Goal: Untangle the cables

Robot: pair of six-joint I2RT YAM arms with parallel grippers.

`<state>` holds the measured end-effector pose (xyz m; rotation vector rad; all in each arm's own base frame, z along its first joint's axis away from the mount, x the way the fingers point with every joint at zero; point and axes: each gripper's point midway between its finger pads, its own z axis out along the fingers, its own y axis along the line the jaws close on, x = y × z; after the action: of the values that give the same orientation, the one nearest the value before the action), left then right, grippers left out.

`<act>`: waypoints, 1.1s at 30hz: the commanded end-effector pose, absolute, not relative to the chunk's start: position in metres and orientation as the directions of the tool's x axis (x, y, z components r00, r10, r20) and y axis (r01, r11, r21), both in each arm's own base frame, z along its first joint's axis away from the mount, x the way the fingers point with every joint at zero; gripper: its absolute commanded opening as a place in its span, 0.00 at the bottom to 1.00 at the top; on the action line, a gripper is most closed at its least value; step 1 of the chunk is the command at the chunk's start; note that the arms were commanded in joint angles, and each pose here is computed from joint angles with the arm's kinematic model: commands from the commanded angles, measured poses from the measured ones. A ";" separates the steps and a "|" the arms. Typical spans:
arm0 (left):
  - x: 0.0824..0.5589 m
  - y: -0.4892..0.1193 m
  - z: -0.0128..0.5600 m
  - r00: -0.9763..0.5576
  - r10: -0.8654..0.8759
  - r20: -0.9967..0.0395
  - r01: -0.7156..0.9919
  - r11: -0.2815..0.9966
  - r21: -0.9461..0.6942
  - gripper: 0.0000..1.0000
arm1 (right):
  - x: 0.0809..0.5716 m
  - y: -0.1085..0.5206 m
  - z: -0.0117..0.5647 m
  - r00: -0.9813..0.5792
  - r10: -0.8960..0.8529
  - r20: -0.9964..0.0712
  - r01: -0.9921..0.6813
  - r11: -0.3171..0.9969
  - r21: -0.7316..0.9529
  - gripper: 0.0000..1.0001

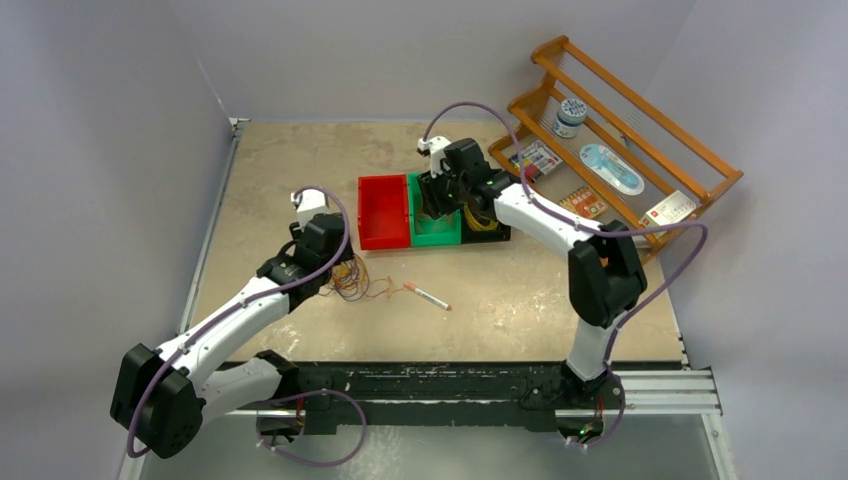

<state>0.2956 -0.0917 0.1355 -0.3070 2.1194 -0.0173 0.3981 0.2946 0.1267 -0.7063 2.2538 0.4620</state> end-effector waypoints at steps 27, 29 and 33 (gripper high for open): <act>0.274 -0.084 0.075 -0.561 -0.320 -0.763 -0.296 0.939 -0.176 0.54 | 0.312 0.370 0.178 -0.482 -0.219 -0.848 -0.786 0.536 0.309 0.51; 0.272 -0.081 0.070 -0.560 -0.322 -0.763 -0.307 0.936 -0.170 0.54 | 0.307 0.382 0.174 -0.544 -0.151 -0.825 -0.749 0.530 0.397 0.51; 0.269 -0.077 0.060 -0.550 -0.341 -0.763 -0.320 0.929 -0.185 0.54 | 0.302 0.399 0.164 -0.621 -0.055 -0.782 -0.697 0.495 0.519 0.51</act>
<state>0.2596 -0.0782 0.0576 -0.3956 2.2607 0.0126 0.2954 0.3766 0.1517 -0.7966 2.0578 0.9513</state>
